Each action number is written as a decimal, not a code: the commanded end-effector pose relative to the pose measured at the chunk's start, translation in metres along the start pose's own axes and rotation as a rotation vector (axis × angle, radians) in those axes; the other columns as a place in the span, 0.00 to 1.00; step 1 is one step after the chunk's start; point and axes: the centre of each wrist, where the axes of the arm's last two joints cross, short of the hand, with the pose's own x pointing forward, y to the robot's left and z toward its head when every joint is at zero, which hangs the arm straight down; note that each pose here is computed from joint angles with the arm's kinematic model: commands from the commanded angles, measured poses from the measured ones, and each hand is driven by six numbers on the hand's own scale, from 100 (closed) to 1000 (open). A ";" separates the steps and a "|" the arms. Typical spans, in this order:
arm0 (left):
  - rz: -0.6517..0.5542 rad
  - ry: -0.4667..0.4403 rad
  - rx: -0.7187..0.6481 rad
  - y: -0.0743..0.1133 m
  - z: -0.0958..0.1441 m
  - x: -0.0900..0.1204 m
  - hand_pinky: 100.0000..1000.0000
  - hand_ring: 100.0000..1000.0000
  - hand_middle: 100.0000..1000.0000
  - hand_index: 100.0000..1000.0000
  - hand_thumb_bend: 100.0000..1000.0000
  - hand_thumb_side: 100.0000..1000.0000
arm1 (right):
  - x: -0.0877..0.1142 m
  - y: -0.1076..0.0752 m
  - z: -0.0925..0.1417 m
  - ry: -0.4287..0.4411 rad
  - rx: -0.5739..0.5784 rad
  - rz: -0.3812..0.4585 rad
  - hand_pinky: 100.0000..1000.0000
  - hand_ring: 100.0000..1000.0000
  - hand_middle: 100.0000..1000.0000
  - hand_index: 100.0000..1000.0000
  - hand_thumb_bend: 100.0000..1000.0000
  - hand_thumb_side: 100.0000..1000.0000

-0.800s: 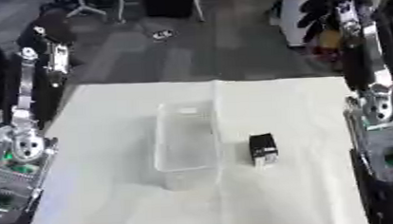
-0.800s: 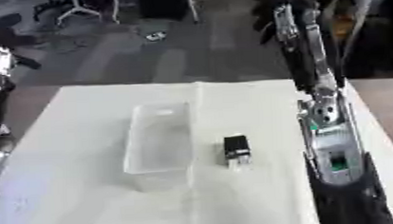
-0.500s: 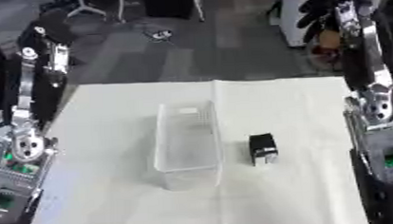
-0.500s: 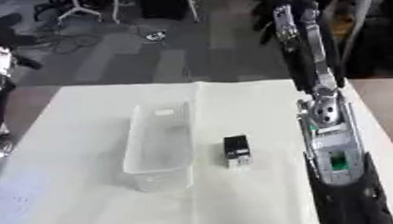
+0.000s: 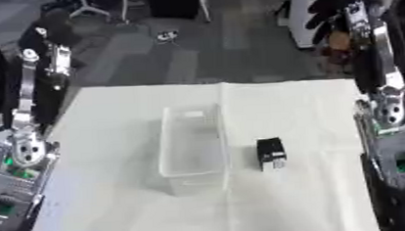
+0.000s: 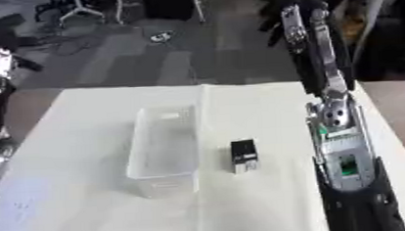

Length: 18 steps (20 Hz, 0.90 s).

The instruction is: Pick up objects on the table and place them in the box.

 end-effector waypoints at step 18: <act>-0.003 -0.028 0.015 0.005 -0.006 0.006 0.44 0.72 0.83 0.86 0.06 1.00 | 0.004 -0.005 -0.004 -0.021 -0.003 0.017 0.29 0.44 0.49 0.68 0.01 1.00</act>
